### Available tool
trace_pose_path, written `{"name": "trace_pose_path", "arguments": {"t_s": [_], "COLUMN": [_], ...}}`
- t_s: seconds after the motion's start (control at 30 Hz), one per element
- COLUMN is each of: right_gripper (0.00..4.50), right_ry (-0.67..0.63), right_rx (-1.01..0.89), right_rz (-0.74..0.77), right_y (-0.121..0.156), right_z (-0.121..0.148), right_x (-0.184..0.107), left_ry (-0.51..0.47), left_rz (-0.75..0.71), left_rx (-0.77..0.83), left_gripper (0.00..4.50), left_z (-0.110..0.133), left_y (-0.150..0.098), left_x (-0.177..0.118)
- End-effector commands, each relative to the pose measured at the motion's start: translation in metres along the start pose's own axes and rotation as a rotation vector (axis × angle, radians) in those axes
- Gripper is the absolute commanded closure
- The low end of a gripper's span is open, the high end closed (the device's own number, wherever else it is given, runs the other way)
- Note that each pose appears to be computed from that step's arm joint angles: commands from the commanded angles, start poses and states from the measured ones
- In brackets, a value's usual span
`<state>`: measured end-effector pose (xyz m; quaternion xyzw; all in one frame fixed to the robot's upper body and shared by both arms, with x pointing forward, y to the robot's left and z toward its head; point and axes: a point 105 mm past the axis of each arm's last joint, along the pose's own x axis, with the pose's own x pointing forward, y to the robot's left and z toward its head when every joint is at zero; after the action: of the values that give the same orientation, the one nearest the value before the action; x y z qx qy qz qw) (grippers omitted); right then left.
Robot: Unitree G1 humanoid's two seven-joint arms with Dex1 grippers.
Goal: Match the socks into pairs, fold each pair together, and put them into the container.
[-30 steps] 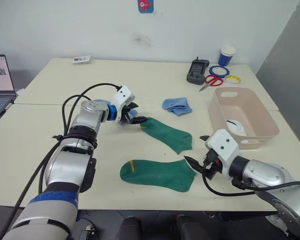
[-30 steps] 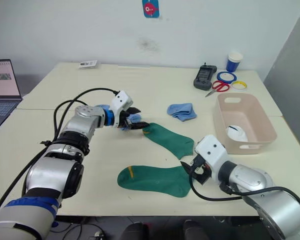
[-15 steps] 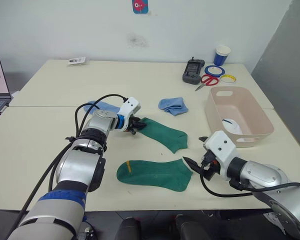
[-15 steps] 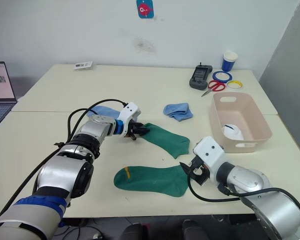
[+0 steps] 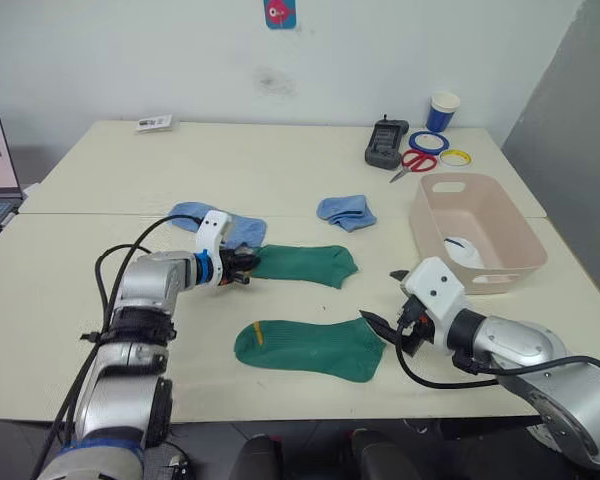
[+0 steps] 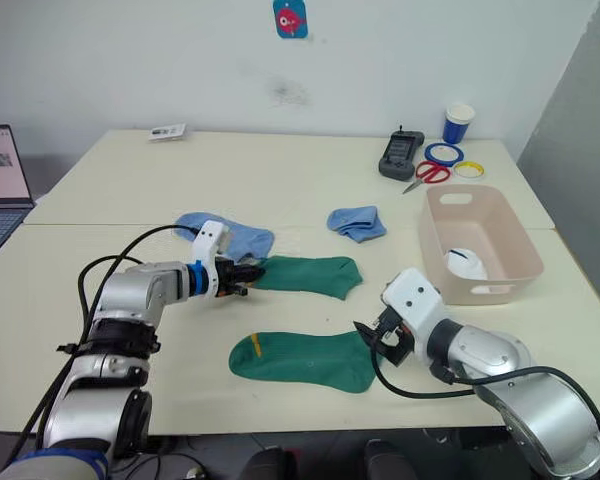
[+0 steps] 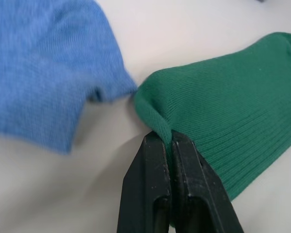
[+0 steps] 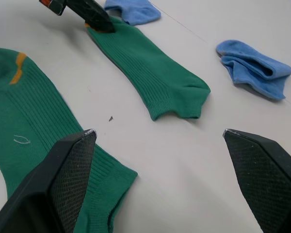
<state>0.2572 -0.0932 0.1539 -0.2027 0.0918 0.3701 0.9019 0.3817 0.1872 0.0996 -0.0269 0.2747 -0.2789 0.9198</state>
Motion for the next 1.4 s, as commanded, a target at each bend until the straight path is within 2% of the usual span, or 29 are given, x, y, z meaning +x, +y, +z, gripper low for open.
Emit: {"name": "trace_pose_path", "arguments": {"t_s": [0.03, 0.07, 0.2, 0.27, 0.33, 0.4, 0.43, 0.47, 0.53, 0.63, 0.77, 0.9, 1.0, 1.1, 1.2, 1.3, 1.4], "right_gripper": [0.00, 0.00, 0.00, 0.00, 0.00, 0.00, 0.00, 0.00, 0.00, 0.00, 0.00, 0.00, 0.00, 0.00, 0.00, 0.00, 0.00], "right_ry": [-0.048, -0.049, -0.050, -0.052, -0.053, -0.053, -0.053, -0.054, -0.055, -0.057, -0.060, -0.060, -0.046, -0.030, 0.015, 0.006, -0.006], "right_rx": [-0.053, -0.055, -0.058, -0.059, -0.058, -0.057, -0.058, -0.058, -0.059, -0.063, -0.070, -0.089, -0.100, -0.097, -0.208, -0.309, -0.362], "right_rz": [0.003, 0.007, 0.012, 0.015, 0.018, 0.021, 0.022, 0.023, 0.026, 0.030, 0.038, 0.047, 0.044, 0.042, 0.029, 0.043, 0.087], "right_y": [-0.003, -0.003, -0.003, -0.003, -0.002, -0.001, -0.001, -0.001, -0.001, -0.001, 0.001, 0.002, 0.002, -0.002, -0.015, -0.030, -0.036], "right_z": [0.012, 0.012, 0.012, 0.012, 0.011, 0.011, 0.011, 0.011, 0.011, 0.012, 0.013, 0.013, 0.011, 0.006, -0.004, -0.002, -0.002], "right_x": [0.000, 0.000, 0.001, 0.001, 0.002, 0.002, 0.003, 0.003, 0.003, 0.005, 0.007, 0.009, 0.009, 0.013, 0.025, 0.047, 0.068], "left_ry": [-0.029, -0.036, -0.038, -0.047, -0.084, -0.105, -0.126, -0.128, -0.090, -0.023, 0.022, 0.003, -0.027, -0.005, -0.004, -0.016, -0.023], "left_rz": [-0.015, 0.003, 0.029, 0.056, 0.108, 0.139, 0.107, 0.041, -0.098, -0.239, -0.306, -0.299, -0.300, -0.332, -0.327, -0.320, -0.319], "left_rx": [-0.061, -0.048, 0.017, 0.120, 0.274, 0.347, 0.412, 0.551, 0.814, 1.063, 1.254, 1.287, 1.300, 1.309, 1.308, 1.305, 1.306], "left_gripper": [4.49, 4.49, 3.48, 2.82, 2.14, 1.54, 1.16, 0.86, 0.86, 0.86, 0.86, 0.86, 1.46, 2.38, 3.38, 4.42, 4.49], "left_z": [0.002, 0.002, 0.000, 0.003, 0.017, 0.025, 0.032, 0.036, 0.033, 0.021, 0.010, 0.014, 0.017, 0.010, 0.010, 0.014, 0.015], "left_y": [-0.010, -0.009, -0.002, 0.009, 0.026, 0.037, 0.035, 0.029, 0.016, 0.007, 0.005, 0.001, -0.006, -0.007, -0.006, -0.006, -0.008], "left_x": [-0.005, -0.008, -0.019, -0.030, -0.043, -0.049, -0.052, -0.055, -0.061, -0.061, -0.048, -0.027, -0.014, -0.011, -0.011, -0.010, -0.009]}}
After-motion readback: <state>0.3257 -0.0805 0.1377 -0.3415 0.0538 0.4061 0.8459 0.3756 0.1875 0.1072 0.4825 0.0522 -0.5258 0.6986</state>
